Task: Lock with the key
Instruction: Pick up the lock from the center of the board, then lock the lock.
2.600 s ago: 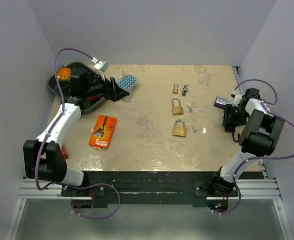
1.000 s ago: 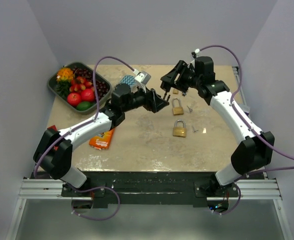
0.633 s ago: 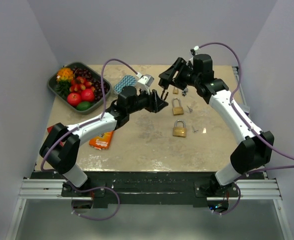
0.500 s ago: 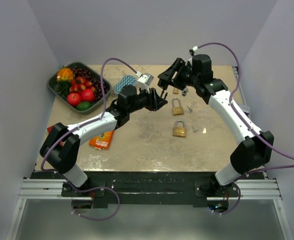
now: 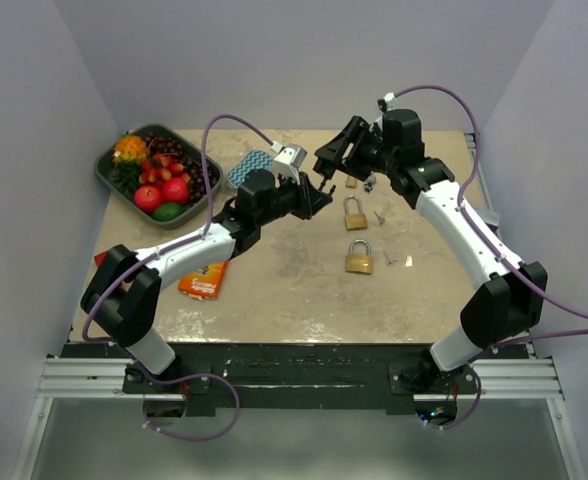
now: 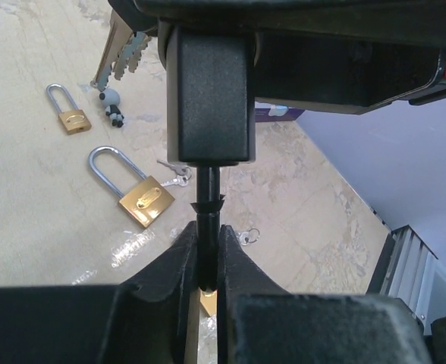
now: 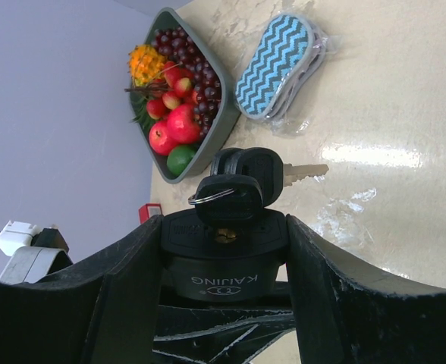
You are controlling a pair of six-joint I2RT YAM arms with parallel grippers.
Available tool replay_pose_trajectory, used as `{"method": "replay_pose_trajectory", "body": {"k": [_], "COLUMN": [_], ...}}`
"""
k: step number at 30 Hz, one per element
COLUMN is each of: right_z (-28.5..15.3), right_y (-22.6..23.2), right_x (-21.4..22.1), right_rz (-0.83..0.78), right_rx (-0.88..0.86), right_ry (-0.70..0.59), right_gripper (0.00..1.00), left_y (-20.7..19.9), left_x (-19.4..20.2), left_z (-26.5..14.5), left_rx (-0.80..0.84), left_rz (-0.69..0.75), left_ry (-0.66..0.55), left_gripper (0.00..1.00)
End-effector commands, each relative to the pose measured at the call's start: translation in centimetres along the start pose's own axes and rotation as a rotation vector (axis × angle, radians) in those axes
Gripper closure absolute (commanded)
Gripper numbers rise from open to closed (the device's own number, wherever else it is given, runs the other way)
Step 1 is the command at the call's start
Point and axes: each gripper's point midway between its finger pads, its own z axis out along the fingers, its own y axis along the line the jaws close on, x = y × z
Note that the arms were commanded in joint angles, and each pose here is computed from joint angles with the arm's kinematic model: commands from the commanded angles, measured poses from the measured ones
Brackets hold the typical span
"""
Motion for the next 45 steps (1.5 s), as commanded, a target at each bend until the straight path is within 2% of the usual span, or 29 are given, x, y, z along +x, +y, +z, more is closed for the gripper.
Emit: {"method": "replay_pose_trajectory", "body": {"k": [1,2,3,6,11,13,14,15,17,18,20,21,23,24,25,27,29,31,38,45], "right_z": [-1.6,-1.7,-1.8,-2.6,-4.6,-5.2,-5.5,-6.1,-6.7,-7.4,-7.9,-8.8,-9.1,-9.6,-9.6,-10.3,-10.7,-11.8,-12.7,-10.9], "right_y": [3.9,4.0,3.8,3.6,3.9,3.8,4.1,4.1,4.2,4.3,4.1,4.3,3.5,2.3,1.8,-0.2,-0.7,-1.1,-0.3,0.2], "right_x": [-1.8,-1.7,-1.7,-2.6,-4.1,-4.7,-4.0,-4.4,-3.3,-3.4,-2.4,-1.8,-0.5,1.4,1.8,4.2,4.8,6.1,9.7,13.1], "right_rz": [-0.022,-0.029,-0.056,-0.131,-0.253,-0.346,-0.378,-0.455,-0.519,-0.606,-0.693,-0.782,-0.898,-1.001,-1.056,-1.143,-1.209,-1.202,-1.351,-1.328], "right_rx": [-0.126,-0.128,-0.122,-0.115,-0.164,-0.201,-0.244,-0.272,-0.339,-0.366,-0.396,-0.440,-0.458,-0.497,-0.506,-0.540,-0.567,-0.588,-0.699,-0.755], "right_ry": [-0.067,-0.063,-0.061,-0.092,-0.114,-0.116,-0.083,-0.096,-0.049,-0.063,-0.049,-0.043,-0.001,0.084,0.120,0.247,0.290,0.335,0.386,0.510], "right_gripper": [0.76,0.63,0.36,0.01,0.01,0.01,0.01,0.01,0.01,0.01,0.01,0.01,0.01,0.01,0.01,0.01,0.01,0.01,0.01,0.01], "left_y": [-2.1,-2.1,-2.2,-2.5,-1.8,-2.3,-2.2,-2.4,-2.9,-2.8,-3.4,-3.6,-4.0,-4.1,-4.4,-4.2,-4.2,-4.2,-3.7,-4.6], "left_x": [-4.1,-4.0,-4.2,-4.7,-4.6,-5.0,-4.0,-4.2,-3.1,-3.1,-2.5,-3.0,-1.6,-1.9,-0.9,-0.5,0.0,0.1,0.2,0.0], "left_z": [-0.5,-1.0,-1.5,-4.0,-8.0,-9.2,-9.7,-10.2,-11.5,-11.7,-12.9,-12.9,-14.1,-14.2,-15.1,-15.2,-15.5,-15.4,-15.1,-14.4], "left_rx": [0.042,0.036,0.035,0.072,0.163,0.235,0.247,0.273,0.342,0.359,0.414,0.444,0.499,0.540,0.576,0.606,0.620,0.631,0.644,0.672], "left_rz": [0.087,0.101,0.113,0.153,0.169,0.226,0.231,0.300,0.337,0.427,0.460,0.545,0.550,0.645,0.628,0.671,0.664,0.672,0.745,0.735], "left_ry": [-0.102,-0.087,-0.083,-0.054,0.046,0.075,0.131,0.146,0.214,0.217,0.277,0.272,0.340,0.330,0.378,0.389,0.409,0.411,0.408,0.397], "left_gripper": [1.00,1.00,1.00,1.00,1.00,1.00,1.00,1.00,1.00,1.00,1.00,1.00,1.00,1.00,1.00,1.00,1.00,1.00,1.00,1.00]}}
